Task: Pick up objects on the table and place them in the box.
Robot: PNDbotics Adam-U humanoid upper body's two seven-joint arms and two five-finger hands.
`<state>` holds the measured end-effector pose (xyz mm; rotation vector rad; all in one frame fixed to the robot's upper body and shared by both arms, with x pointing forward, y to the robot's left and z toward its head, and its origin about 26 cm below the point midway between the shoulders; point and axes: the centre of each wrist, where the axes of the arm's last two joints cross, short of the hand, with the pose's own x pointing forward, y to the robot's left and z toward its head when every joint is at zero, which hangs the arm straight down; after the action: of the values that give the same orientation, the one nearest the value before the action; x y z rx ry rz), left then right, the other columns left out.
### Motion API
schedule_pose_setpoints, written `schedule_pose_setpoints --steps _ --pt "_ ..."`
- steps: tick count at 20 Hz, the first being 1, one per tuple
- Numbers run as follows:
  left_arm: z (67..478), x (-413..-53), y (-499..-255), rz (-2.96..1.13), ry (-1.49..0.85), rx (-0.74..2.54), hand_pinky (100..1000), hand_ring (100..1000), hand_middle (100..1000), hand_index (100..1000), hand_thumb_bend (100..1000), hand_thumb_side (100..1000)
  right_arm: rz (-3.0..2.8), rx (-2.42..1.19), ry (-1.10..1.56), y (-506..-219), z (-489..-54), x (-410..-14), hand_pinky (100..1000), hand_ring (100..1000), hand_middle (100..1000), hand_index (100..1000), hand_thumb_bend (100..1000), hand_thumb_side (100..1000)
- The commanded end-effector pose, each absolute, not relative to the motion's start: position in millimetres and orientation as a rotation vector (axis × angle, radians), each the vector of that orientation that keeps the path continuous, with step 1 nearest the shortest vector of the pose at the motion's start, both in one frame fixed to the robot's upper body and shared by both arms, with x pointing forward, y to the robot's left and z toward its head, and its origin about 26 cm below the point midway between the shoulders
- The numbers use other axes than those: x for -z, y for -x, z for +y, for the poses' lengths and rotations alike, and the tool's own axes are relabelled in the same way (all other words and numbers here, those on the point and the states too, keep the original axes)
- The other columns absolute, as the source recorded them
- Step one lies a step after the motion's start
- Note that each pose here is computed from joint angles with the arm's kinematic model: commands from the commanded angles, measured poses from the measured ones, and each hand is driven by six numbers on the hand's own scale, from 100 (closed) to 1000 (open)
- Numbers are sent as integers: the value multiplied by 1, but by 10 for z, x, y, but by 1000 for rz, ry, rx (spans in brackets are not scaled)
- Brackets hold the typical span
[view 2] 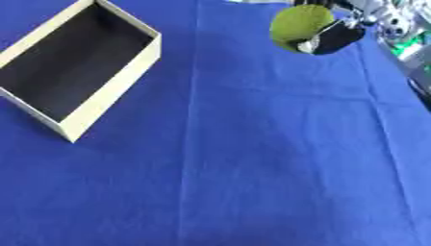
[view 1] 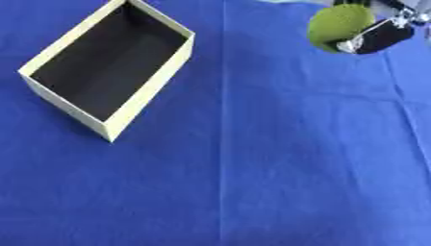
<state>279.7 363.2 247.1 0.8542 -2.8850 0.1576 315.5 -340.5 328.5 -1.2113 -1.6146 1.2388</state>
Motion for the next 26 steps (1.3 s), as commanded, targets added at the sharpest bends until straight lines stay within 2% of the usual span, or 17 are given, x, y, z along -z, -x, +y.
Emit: schedule_pose_setpoints --steps 1,5,12,19,24,26 --pt "3654 -2568 -2758 -2912 -872 -129 751 516 596 570 252 260 -1676 -1247 1240 -3017 -3300 -3505 575 531 435 619 396 100" --pt "3648 -2576 -2761 -2917 -866 -128 750 517 595 571 259 254 -1777 -1290 1183 -2960 -3063 -3620 569 526 435 622 367 100" --pt "3624 -2584 -2773 -2924 -843 -125 748 518 595 573 267 248 -2007 -1387 1020 -3023 -2397 -3861 603 523 432 625 225 100" --pt "3585 -2628 -2794 -2950 -807 -123 745 521 595 575 280 234 -2078 -1508 945 -3308 -1833 -3885 597 526 437 629 189 100" --pt "3530 -2703 -2822 -2988 -763 -120 743 523 595 577 290 224 -2047 -1548 879 -3648 -1642 -3812 612 535 444 637 101 100" --pt "3515 -2729 -2830 -3001 -749 -119 743 523 595 578 291 223 -2040 -1549 851 -3778 -1603 -3776 621 541 449 642 100 100"
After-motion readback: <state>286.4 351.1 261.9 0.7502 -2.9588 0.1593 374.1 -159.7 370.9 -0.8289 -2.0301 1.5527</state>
